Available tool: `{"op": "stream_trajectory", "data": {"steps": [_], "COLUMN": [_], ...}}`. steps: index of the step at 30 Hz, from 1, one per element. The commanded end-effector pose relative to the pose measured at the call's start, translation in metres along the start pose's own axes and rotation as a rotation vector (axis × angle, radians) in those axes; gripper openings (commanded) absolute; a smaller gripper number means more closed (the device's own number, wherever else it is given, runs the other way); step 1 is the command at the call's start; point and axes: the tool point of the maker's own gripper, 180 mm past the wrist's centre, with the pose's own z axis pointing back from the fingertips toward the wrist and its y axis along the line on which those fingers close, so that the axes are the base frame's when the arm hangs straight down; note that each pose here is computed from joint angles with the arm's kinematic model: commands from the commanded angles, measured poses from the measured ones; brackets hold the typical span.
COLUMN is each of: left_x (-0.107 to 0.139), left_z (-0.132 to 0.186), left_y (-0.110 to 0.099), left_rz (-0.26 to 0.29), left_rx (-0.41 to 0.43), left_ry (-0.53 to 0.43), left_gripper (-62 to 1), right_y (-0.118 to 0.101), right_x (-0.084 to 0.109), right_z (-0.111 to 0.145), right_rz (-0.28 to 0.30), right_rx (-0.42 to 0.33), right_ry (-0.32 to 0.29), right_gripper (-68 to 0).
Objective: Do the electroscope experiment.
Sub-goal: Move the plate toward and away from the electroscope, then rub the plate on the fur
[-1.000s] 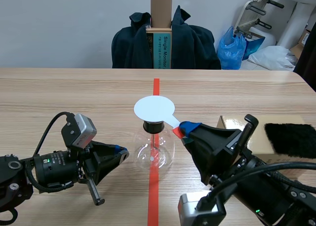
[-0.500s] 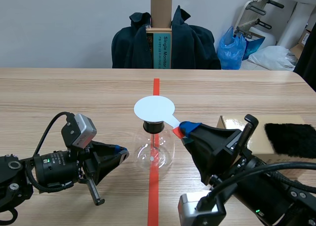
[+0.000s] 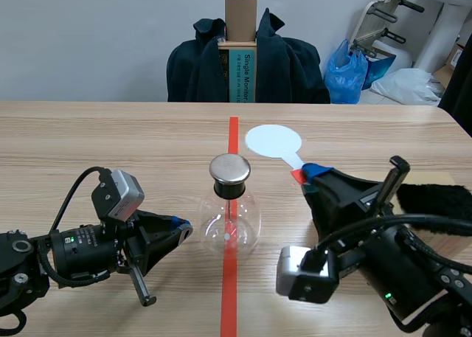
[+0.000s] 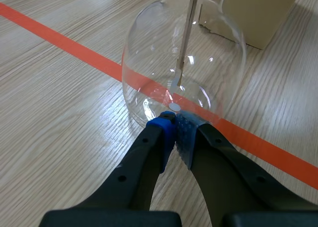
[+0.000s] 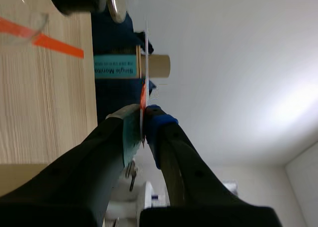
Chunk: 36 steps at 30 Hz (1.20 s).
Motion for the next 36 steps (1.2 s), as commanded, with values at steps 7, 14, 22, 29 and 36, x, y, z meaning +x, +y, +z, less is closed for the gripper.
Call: {"op": "stream_trajectory", "data": {"steps": [7, 14, 22, 29, 36], "left_x": [0.013, 0.014, 0.015, 0.039, 0.061], "left_z": [-0.002, -0.002, 0.009, 0.048, 0.095], "left_y": [0.003, 0.004, 0.0, -0.008, -0.023], "left_rz": [-0.001, 0.0, 0.004, -0.022, -0.009], "left_rx": [0.007, 0.008, -0.003, -0.006, -0.038], "left_ry": [-0.047, -0.053, -0.06, -0.119, -0.1], "left_gripper": [-58.2, -58.2, -58.2, -58.2, -58.2], "right_y": [-0.015, -0.036, -0.081, -0.141, -0.173], "right_x": [-0.04, -0.049, -0.066, -0.085, -0.1], "right_z": [0.002, 0.025, 0.057, 0.082, 0.106], "right_rz": [-0.065, -0.059, -0.029, -0.012, -0.009], "right_rx": [-0.067, -0.113, -0.179, -0.29, -0.329], "right_ry": [0.211, 0.275, 0.352, 0.398, 0.452], "right_gripper": [-66.7, -66.7, -66.7, -66.7, -66.7]}}
